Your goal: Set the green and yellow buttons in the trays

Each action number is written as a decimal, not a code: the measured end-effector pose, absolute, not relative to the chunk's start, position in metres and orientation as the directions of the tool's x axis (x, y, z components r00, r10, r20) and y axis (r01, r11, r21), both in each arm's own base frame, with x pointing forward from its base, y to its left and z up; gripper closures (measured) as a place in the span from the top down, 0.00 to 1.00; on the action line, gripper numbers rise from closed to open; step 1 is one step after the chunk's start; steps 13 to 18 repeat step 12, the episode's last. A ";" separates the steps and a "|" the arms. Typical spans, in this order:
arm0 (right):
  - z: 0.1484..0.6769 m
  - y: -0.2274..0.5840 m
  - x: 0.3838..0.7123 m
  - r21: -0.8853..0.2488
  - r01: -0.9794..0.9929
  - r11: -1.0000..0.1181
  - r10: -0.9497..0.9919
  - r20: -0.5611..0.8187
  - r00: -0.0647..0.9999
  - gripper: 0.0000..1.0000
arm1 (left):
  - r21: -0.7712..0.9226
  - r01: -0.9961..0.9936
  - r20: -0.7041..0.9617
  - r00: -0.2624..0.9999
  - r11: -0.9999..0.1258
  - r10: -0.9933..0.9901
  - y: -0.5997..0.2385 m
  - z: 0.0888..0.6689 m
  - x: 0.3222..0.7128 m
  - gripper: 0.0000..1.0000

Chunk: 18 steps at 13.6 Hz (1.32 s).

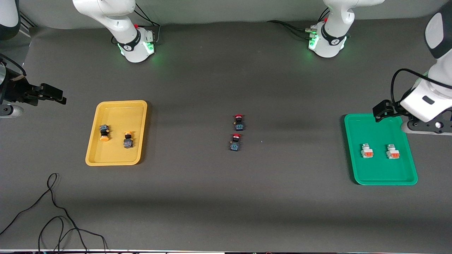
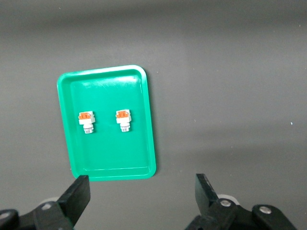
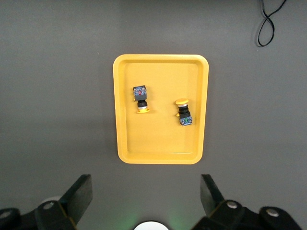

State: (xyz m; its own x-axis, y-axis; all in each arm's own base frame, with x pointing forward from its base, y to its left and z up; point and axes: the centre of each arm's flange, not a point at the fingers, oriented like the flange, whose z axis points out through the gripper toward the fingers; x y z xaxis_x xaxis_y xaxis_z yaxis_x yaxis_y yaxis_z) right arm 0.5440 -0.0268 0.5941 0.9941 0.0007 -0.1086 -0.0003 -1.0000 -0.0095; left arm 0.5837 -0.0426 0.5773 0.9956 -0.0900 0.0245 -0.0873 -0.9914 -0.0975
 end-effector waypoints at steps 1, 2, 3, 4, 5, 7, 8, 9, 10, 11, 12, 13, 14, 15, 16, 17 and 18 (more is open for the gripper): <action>0.594 -0.027 0.544 -0.010 0.000 -1.000 0.001 -0.109 0.994 1.00 | -0.098 -0.084 0.033 0.996 -0.992 -0.087 -0.041 0.582 0.583 0.98; 0.594 -0.027 0.544 -0.010 0.000 -1.000 0.001 -0.109 0.994 1.00 | -0.098 -0.083 0.041 0.995 -0.992 -0.087 -0.041 0.587 0.581 0.96; 0.594 -0.027 0.544 -0.010 0.000 -1.000 0.001 -0.109 0.994 1.00 | -0.098 -0.084 0.044 0.995 -0.992 -0.089 -0.042 0.590 0.581 0.97; 0.594 -0.027 0.544 -0.010 0.000 -1.000 0.001 -0.109 0.994 1.00 | -0.098 -0.087 0.042 0.995 -0.991 -0.092 -0.044 0.589 0.581 0.98; 0.594 -0.027 0.544 -0.010 0.000 -1.000 0.001 -0.109 0.994 1.00 | -0.097 -0.091 0.036 0.995 -0.991 -0.095 -0.046 0.586 0.582 0.98; 0.594 -0.027 0.544 -0.010 -0.001 -1.000 0.001 -0.109 0.994 1.00 | -0.095 -0.088 0.026 0.996 -0.992 -0.091 -0.051 0.579 0.585 0.98; 0.594 -0.027 0.544 -0.010 -0.001 -1.000 0.000 -0.109 0.994 1.00 | -0.095 -0.084 0.022 0.996 -0.992 -0.087 -0.053 0.577 0.586 0.99; 0.594 -0.027 0.544 -0.010 -0.001 -1.000 0.000 -0.109 0.994 1.00 | -0.094 -0.083 0.018 0.996 -0.992 -0.086 -0.055 0.574 0.587 0.99; 0.594 -0.027 0.544 -0.010 -0.001 -1.000 0.000 -0.109 0.994 1.00 | -0.094 -0.083 0.015 0.996 -0.992 -0.085 -0.055 0.572 0.587 0.99; 0.594 -0.027 0.544 -0.010 -0.001 -1.000 0.000 -0.109 0.994 1.00 | -0.094 -0.080 0.013 0.997 -0.992 -0.081 -0.055 0.571 0.588 0.99; 0.594 -0.027 0.544 -0.010 -0.001 -1.000 0.000 -0.109 0.994 1.00 | -0.094 -0.076 0.011 0.997 -0.993 -0.077 -0.055 0.569 0.589 1.00; 0.594 -0.027 0.544 -0.010 -0.001 -1.000 0.000 -0.109 0.994 1.00 | -0.094 -0.076 0.011 0.997 -0.993 -0.077 -0.055 0.569 0.589 1.00; 0.594 -0.027 0.544 -0.010 -0.001 -1.000 0.000 -0.109 0.994 1.00 | -0.094 -0.076 0.011 0.997 -0.993 -0.077 -0.055 0.569 0.589 1.00; 0.594 -0.027 0.544 -0.010 -0.001 -1.000 0.000 -0.109 0.994 1.00 | -0.094 -0.076 0.011 0.997 -0.993 -0.077 -0.055 0.569 0.589 1.00; 0.594 -0.027 0.544 -0.010 -0.001 -1.000 0.000 -0.109 0.994 1.00 | -0.094 -0.076 0.011 0.997 -0.993 -0.077 -0.055 0.569 0.589 1.00; 0.594 -0.027 0.544 -0.010 -0.001 -1.000 0.000 -0.109 0.994 1.00 | -0.094 -0.076 0.011 0.997 -0.993 -0.077 -0.055 0.569 0.589 1.00; 0.594 -0.027 0.544 -0.010 -0.001 -1.000 0.000 -0.109 0.994 1.00 | -0.094 -0.076 0.011 0.997 -0.993 -0.077 -0.055 0.569 0.589 1.00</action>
